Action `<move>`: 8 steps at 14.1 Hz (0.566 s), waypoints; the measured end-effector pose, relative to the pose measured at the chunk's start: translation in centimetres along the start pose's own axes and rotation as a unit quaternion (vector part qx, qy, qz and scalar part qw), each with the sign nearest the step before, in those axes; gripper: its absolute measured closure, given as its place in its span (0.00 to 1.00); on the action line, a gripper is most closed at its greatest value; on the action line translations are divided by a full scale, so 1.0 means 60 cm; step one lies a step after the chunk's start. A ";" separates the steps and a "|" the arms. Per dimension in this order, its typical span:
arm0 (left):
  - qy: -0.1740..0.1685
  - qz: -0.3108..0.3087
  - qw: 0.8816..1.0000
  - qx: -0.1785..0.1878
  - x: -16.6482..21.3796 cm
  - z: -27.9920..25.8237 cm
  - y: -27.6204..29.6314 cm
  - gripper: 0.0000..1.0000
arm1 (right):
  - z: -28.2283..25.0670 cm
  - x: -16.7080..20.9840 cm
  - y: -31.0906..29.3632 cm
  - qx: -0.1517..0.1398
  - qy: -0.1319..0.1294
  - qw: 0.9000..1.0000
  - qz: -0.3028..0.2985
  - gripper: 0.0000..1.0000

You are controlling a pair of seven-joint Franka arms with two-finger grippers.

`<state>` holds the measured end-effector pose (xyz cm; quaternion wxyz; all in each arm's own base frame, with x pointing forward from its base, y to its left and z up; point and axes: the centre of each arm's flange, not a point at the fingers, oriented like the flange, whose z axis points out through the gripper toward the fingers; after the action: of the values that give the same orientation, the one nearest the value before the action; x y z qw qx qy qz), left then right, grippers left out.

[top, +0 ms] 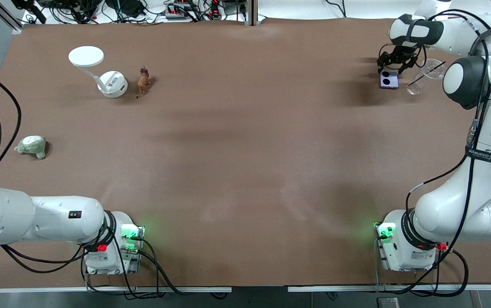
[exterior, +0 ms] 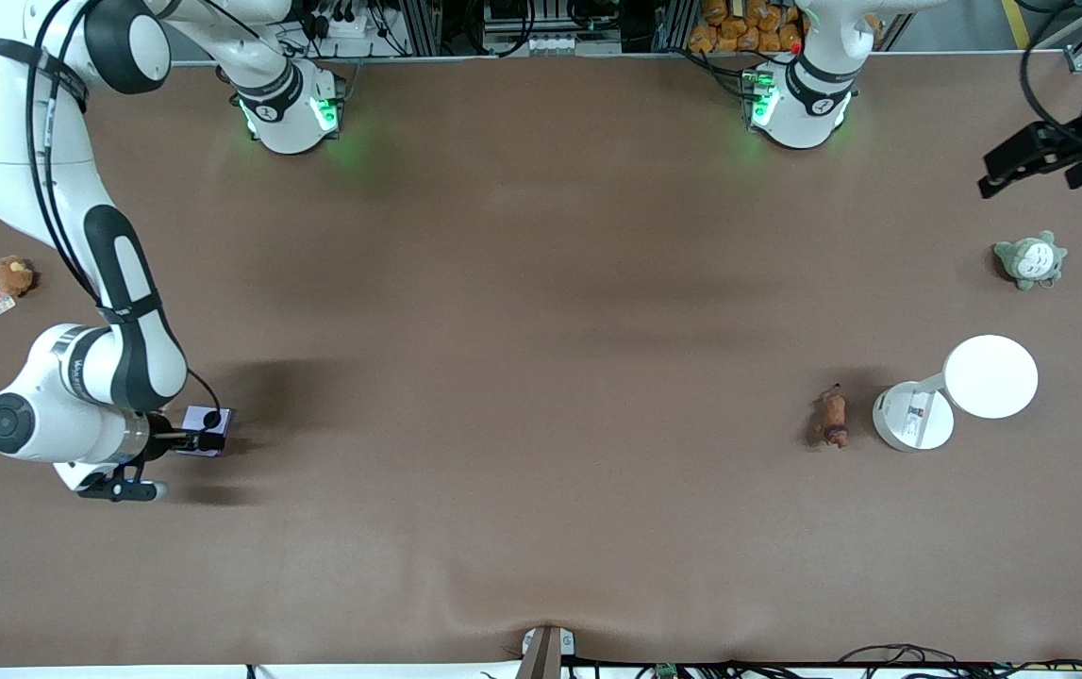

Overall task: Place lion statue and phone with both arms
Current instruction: 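Lower the phone beside the glass cup and open the right gripper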

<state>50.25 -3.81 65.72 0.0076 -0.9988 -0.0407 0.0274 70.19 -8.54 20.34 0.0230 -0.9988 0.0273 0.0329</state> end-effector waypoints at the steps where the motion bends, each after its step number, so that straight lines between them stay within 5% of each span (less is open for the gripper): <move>1: -0.003 0.006 1.000 0.001 -0.002 0.005 0.011 0.00 | -0.031 0.010 -0.001 -0.002 0.016 1.000 -0.002 0.00; 4: -0.011 0.009 1.000 0.003 -0.002 0.017 0.016 0.00 | -0.168 0.021 -0.019 -0.014 0.060 0.998 -0.020 0.00; 8: -0.008 0.010 1.000 0.003 -0.007 0.013 0.017 0.00 | -0.422 -0.056 -0.097 -0.037 0.054 0.996 -0.062 0.00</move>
<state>49.90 -4.88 64.93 0.0104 -0.9988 -0.0309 0.0360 68.81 -3.76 46.06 -0.0134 -0.9991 -0.0343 -0.0218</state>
